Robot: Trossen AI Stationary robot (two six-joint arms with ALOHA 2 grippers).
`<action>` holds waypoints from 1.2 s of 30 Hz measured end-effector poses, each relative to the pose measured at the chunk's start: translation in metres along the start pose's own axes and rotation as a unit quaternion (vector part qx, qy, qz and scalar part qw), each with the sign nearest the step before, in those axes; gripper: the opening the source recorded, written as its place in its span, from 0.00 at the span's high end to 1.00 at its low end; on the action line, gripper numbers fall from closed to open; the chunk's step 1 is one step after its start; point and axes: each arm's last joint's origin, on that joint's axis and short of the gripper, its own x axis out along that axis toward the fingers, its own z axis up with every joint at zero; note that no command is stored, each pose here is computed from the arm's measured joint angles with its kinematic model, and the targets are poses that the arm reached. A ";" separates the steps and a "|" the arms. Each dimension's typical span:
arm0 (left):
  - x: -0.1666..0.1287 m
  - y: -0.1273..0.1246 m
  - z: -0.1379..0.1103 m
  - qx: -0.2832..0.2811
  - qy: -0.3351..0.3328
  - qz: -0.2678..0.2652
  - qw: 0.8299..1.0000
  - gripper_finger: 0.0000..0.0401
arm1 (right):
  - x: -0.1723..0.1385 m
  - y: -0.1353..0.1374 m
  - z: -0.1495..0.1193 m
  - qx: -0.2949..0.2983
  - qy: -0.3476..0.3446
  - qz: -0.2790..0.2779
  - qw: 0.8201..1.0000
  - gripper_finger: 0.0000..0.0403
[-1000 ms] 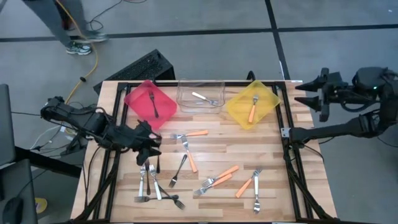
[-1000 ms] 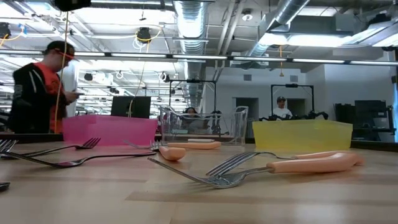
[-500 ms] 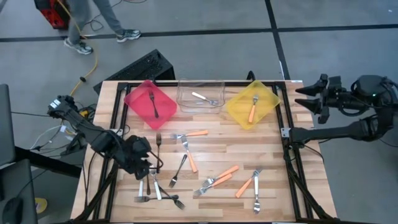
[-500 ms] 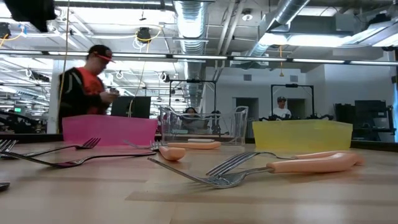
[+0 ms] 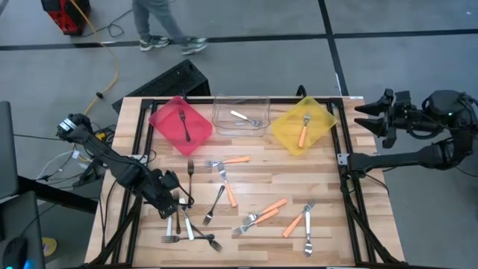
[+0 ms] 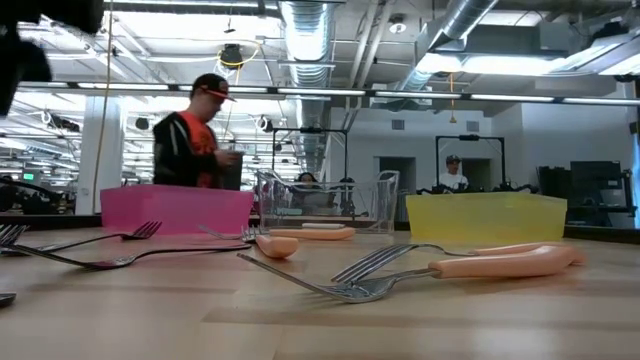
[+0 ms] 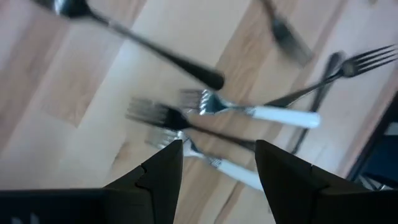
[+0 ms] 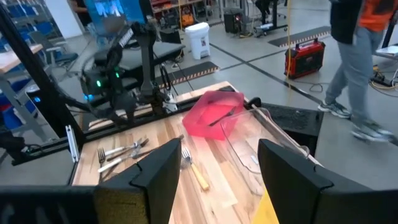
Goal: Sort silverware by color (type)
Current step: Put the white fork into the transparent bin
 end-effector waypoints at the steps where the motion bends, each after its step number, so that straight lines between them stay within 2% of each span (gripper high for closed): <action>1: 0.005 0.002 -0.001 -0.004 0.005 0.000 1.000 0.54 | 0.000 0.000 0.001 0.001 -0.004 0.001 1.000 0.41; 5: 0.018 0.009 -0.006 -0.007 0.020 0.011 1.000 0.54 | 0.000 0.001 0.003 -0.001 -0.016 0.004 1.000 0.41; 10: 0.031 0.013 -0.007 0.011 0.013 0.000 1.000 0.54 | 0.000 0.001 0.004 0.000 -0.020 0.007 1.000 0.41; 21: 0.054 0.036 -0.012 0.003 0.042 0.027 0.999 0.47 | 0.000 0.001 0.004 0.013 -0.020 0.007 1.000 0.41; 36: 0.056 0.040 -0.010 0.025 -0.012 0.052 0.998 0.44 | 0.000 0.001 0.008 0.020 -0.039 0.005 0.999 0.41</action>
